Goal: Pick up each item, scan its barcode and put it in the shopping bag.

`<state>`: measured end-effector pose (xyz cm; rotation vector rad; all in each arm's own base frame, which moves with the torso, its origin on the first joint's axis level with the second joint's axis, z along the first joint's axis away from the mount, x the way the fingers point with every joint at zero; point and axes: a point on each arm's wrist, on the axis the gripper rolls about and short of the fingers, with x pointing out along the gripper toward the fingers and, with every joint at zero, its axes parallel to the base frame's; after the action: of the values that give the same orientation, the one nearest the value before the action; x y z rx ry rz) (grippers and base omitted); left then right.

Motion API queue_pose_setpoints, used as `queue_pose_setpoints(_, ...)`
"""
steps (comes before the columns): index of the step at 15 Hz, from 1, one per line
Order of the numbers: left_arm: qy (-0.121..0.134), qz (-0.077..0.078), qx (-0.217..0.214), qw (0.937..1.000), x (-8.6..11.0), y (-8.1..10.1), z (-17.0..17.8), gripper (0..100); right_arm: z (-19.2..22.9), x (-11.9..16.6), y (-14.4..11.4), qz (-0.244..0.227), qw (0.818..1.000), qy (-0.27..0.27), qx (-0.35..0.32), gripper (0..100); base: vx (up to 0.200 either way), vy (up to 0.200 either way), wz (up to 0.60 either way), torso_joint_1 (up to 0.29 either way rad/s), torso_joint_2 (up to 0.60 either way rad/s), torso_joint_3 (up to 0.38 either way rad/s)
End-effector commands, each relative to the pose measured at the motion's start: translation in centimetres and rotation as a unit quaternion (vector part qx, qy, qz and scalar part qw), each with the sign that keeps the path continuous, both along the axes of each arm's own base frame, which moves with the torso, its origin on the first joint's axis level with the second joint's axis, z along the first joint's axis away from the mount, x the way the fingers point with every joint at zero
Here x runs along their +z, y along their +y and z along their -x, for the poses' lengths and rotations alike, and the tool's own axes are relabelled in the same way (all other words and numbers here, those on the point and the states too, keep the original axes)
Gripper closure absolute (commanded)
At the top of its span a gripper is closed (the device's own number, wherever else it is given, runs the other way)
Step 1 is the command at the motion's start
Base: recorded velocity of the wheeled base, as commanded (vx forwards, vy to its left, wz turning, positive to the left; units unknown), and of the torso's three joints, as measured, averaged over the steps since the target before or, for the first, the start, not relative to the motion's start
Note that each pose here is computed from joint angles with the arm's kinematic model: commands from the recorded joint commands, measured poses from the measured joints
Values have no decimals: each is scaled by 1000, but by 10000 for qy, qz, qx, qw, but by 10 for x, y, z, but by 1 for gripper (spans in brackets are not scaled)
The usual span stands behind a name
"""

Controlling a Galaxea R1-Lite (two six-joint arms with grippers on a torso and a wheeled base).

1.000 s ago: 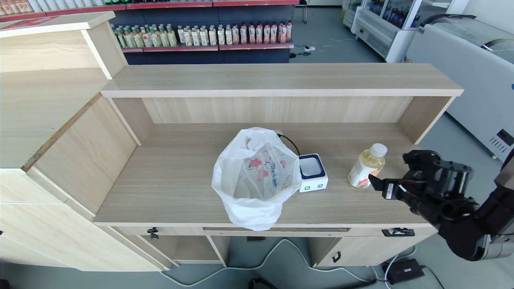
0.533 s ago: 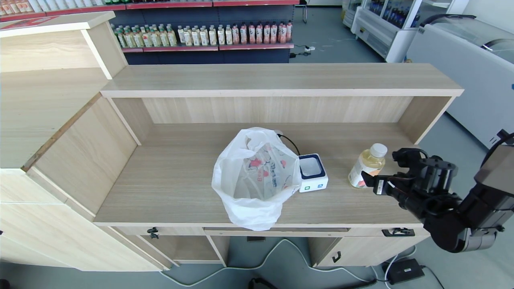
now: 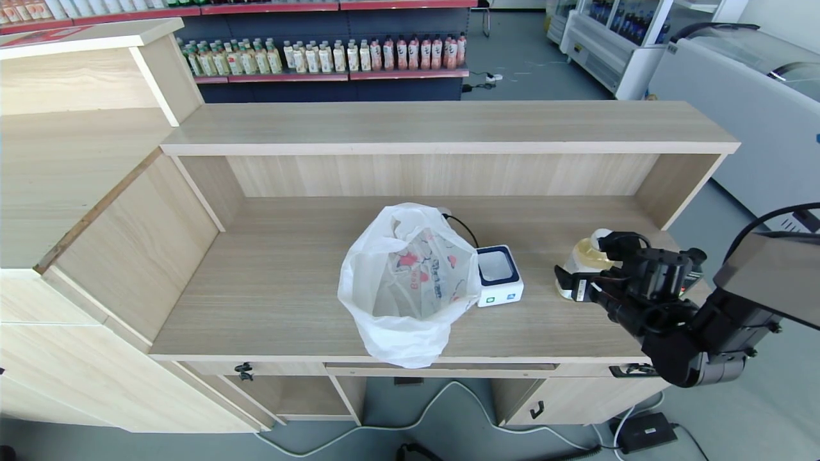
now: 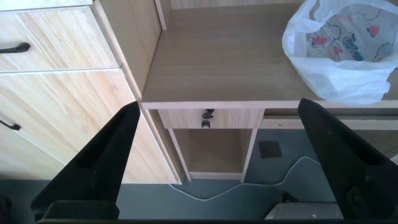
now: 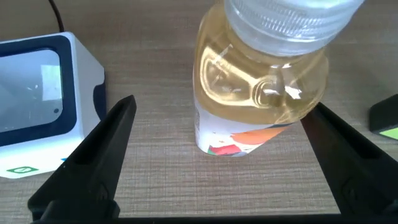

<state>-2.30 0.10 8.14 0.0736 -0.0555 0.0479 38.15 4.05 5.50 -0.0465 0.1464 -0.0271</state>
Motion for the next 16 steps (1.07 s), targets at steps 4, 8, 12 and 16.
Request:
queue_pose_setpoints(4, -5, -1, 1, 10000, 0, 0, 0, 0, -15, -12, 1, 46, 10000, -6, -9, 0, 0, 0, 0, 0, 0, 0)
queue_pose_setpoints(8, -5, -1, 1, 10000, 0, 0, 0, 0, -30, -18, 3, 11, 10000, -90, 11, 0, 0, 0, 0, 0, 0, 0)
queue_pose_setpoints(12, -5, -1, 1, 10000, 0, 0, 0, 0, -41, -15, 5, -3, 9996, -273, 19, 0, 0, 0, 0, 0, 0, 0)
queue_pose_setpoints(16, -5, -1, 1, 10000, 0, 0, 0, 0, -42, -15, 0, -4, 9996, -281, -20, 0, 0, 0, 0, 0, 0, 0)
